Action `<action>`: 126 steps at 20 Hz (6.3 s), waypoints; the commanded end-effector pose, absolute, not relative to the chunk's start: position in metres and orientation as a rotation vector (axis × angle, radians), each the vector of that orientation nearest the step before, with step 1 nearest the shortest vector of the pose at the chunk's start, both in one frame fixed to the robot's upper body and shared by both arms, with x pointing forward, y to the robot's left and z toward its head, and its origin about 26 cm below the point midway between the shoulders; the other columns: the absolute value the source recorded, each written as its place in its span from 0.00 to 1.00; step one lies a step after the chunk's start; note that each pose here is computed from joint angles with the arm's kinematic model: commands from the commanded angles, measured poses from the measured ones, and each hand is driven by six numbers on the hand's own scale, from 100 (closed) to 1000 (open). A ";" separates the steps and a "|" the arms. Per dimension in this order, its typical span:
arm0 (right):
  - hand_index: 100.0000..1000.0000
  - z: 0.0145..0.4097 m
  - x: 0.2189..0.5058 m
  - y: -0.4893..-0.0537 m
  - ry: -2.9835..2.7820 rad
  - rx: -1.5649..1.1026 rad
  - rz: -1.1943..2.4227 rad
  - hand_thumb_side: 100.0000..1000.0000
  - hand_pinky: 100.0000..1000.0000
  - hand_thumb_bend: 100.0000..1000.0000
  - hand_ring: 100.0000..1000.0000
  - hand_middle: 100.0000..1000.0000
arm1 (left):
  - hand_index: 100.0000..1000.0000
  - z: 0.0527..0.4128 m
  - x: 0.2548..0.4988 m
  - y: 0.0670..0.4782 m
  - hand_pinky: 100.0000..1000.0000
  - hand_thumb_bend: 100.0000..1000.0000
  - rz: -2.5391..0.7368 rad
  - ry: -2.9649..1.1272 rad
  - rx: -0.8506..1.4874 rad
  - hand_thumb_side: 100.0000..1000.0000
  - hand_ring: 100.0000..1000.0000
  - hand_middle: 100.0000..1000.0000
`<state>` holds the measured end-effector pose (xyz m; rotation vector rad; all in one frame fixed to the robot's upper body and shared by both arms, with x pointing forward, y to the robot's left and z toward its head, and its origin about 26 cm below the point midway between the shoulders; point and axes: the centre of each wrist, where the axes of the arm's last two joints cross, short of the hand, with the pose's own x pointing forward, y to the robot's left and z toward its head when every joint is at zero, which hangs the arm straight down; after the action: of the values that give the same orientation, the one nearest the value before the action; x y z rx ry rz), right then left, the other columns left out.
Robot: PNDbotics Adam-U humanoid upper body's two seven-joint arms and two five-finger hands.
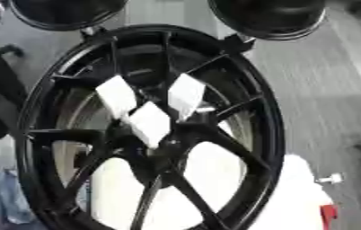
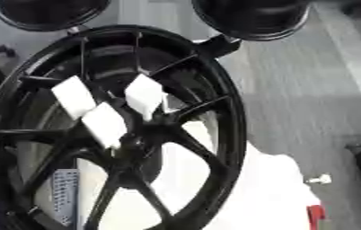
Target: Pull the pin out of the wheel hub.
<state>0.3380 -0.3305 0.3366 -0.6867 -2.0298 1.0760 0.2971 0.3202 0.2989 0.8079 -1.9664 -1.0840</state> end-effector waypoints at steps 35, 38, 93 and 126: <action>0.76 0.349 0.308 -0.334 -2.159 -0.728 0.954 0.37 0.80 0.00 0.64 0.58 | 0.91 0.346 0.289 0.261 0.87 0.14 -2.187 -1.350 0.601 0.56 0.84 0.78; 0.76 0.349 0.307 -0.332 -2.173 -0.720 0.951 0.36 0.80 0.00 0.64 0.58 | 0.91 0.340 0.291 0.260 0.89 0.22 -2.144 -1.326 0.629 0.50 0.86 0.80; 0.75 0.324 0.308 -0.341 -2.195 -0.705 0.730 0.48 0.78 0.00 0.62 0.56 | 0.65 0.312 0.327 0.250 0.77 0.00 -2.120 -1.265 0.365 0.13 0.64 0.46; 0.75 0.316 0.304 -0.355 -2.201 -0.776 0.622 0.48 0.78 0.00 0.62 0.56 | 0.36 0.376 0.320 0.348 0.62 0.00 -1.322 -1.760 0.807 0.21 0.46 0.16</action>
<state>0.3084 -0.3526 0.3045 -0.7343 -2.1758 0.6241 0.3258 0.3336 0.3573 0.7275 -1.7422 -1.3760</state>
